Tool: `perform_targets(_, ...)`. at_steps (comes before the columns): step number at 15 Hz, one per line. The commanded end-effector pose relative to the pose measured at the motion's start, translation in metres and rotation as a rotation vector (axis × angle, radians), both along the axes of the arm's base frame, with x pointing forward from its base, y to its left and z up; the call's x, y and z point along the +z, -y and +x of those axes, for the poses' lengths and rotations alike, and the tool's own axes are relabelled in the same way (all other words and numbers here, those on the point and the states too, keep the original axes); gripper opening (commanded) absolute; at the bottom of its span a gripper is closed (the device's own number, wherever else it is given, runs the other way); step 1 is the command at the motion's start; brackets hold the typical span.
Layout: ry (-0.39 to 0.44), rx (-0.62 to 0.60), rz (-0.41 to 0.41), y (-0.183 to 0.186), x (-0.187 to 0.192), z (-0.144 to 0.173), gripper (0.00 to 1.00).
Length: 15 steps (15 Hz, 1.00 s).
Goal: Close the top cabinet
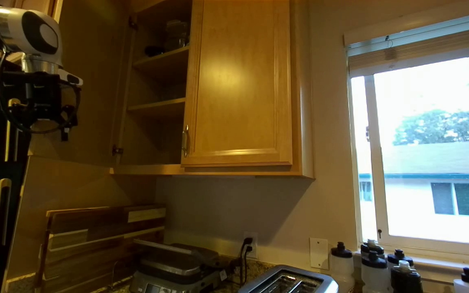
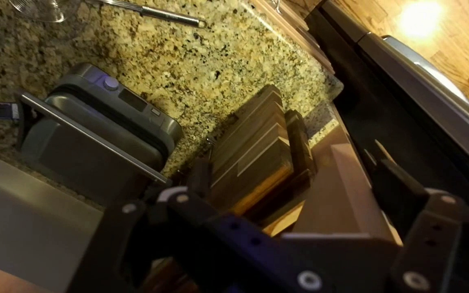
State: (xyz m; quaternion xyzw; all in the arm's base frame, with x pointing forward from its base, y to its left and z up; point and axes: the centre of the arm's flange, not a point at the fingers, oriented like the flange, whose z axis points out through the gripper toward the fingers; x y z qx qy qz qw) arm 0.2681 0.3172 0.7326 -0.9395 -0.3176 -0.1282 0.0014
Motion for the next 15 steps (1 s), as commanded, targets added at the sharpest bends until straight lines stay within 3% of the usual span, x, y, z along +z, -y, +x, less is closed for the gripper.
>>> perform_targets(1, -0.025, -0.085, -0.030, 0.013, 0.005, 0.043, 1.00)
perform_targets(9, -0.112, -0.228, -0.078, 0.052, 0.003, 0.102, 1.00)
perform_targets(15, -0.159, -0.320, -0.077, 0.084, -0.003, 0.103, 1.00)
